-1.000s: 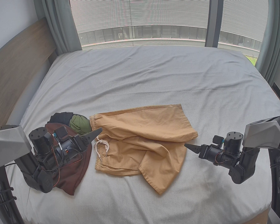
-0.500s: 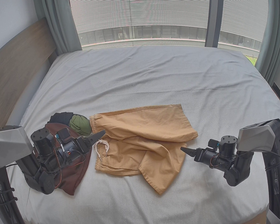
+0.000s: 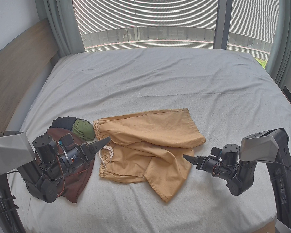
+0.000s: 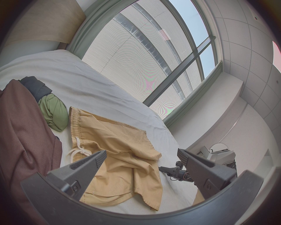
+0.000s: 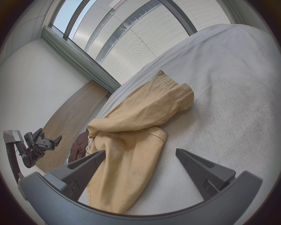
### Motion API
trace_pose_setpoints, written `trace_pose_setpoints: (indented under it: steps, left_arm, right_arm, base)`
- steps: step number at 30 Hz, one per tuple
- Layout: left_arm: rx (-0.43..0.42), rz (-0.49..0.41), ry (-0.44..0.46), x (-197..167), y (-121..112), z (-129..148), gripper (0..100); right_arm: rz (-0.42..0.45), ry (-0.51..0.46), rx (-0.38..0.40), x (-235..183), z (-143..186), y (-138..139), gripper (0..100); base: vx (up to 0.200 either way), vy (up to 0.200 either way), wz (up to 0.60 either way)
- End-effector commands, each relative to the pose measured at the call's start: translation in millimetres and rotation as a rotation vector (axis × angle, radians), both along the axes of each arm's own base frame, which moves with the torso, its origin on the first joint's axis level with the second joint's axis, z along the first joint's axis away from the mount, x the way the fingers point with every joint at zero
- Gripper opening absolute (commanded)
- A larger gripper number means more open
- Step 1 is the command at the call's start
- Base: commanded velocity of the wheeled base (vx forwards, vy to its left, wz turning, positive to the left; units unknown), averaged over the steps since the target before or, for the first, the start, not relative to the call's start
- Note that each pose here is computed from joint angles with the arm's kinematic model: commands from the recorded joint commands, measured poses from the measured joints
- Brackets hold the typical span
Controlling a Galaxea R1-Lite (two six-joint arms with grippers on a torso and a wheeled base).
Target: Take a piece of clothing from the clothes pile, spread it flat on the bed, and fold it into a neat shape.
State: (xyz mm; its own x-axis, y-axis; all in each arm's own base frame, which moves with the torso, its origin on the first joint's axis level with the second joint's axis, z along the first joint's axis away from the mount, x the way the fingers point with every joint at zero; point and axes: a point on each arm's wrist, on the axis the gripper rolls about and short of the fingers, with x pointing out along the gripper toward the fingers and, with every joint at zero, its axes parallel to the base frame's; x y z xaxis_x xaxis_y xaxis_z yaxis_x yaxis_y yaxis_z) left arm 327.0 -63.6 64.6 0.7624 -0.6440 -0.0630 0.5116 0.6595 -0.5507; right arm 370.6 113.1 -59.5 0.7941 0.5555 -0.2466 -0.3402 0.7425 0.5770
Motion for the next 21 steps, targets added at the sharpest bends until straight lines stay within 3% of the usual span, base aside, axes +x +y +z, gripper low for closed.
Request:
trace_pose_setpoints:
  steps: [1,10,11,21]
  left_arm:
    - [0.000,0.001,0.000,-0.1,-0.2,-0.1,100]
    - [0.000,0.001,0.001,0.1,0.2,-0.6,100]
    - [0.000,0.001,0.001,0.1,0.2,-0.6,100]
    - [0.000,0.004,0.007,0.6,1.2,-2.1,100]
  right_arm:
    - [0.002,0.011,-0.001,1.6,-8.6,2.2,100]
    - [0.010,0.012,0.003,1.2,-8.8,5.2,100]
    - [0.015,0.012,0.003,0.6,-8.8,6.9,0]
    - [0.018,0.023,0.001,-2.5,-10.7,7.8,0]
  base:
    - [0.000,0.000,0.00]
    - [0.000,0.000,0.00]
    - [0.000,0.000,0.00]
    - [0.000,0.000,0.00]
